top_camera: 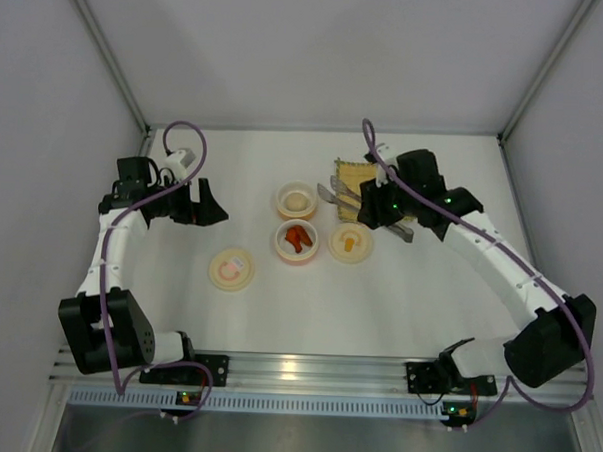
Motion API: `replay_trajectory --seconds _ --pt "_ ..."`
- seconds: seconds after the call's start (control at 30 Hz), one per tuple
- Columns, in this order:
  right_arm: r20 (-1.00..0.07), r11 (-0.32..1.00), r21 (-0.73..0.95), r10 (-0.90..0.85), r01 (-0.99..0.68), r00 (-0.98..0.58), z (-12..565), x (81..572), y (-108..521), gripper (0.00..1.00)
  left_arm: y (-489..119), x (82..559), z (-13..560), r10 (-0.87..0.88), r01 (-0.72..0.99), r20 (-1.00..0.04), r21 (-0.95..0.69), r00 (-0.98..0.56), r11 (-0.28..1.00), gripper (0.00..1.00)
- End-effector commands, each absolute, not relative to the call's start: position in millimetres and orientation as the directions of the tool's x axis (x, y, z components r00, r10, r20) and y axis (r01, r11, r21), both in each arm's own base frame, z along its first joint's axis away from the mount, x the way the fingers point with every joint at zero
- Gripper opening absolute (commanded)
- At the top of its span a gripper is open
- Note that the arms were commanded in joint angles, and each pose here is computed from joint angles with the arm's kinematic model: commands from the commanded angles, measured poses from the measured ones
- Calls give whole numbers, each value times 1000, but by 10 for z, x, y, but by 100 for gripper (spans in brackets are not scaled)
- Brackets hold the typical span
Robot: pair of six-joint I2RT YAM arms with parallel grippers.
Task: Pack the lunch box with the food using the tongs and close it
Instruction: Place the fake food in the packing box, then place the clamp at the center of the board.
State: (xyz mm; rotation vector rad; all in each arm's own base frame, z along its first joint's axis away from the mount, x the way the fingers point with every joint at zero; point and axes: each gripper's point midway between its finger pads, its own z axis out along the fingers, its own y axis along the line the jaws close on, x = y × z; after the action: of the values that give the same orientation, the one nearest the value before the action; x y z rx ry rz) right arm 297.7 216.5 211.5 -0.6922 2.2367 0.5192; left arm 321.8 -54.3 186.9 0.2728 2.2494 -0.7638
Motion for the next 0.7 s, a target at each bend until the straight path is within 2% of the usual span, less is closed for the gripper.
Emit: replay_trajectory --seconds 0.0,0.13,0.27,0.4,0.67 --pt "-782 842 120 -247 -527 -572 2326 3284 1663 43 -532 3208 2030 -10 442 -748 -403 -663 801 98" --pt "-774 900 112 -187 -421 -605 2286 3456 1157 43 -532 3203 2075 -8 445 -754 -396 -657 803 98" --pt "-769 935 12 -217 -353 -601 2199 3624 576 45 -524 3212 2116 -7 445 -759 -389 -651 806 98" --pt "-743 980 -45 -162 -193 -649 2027 3842 -187 45 -510 3253 2111 -14 436 -757 -391 -653 810 98" --pt "-668 997 -64 -69 -36 -741 1474 4298 -692 44 -517 3318 2087 -34 427 -749 -414 -662 804 98"
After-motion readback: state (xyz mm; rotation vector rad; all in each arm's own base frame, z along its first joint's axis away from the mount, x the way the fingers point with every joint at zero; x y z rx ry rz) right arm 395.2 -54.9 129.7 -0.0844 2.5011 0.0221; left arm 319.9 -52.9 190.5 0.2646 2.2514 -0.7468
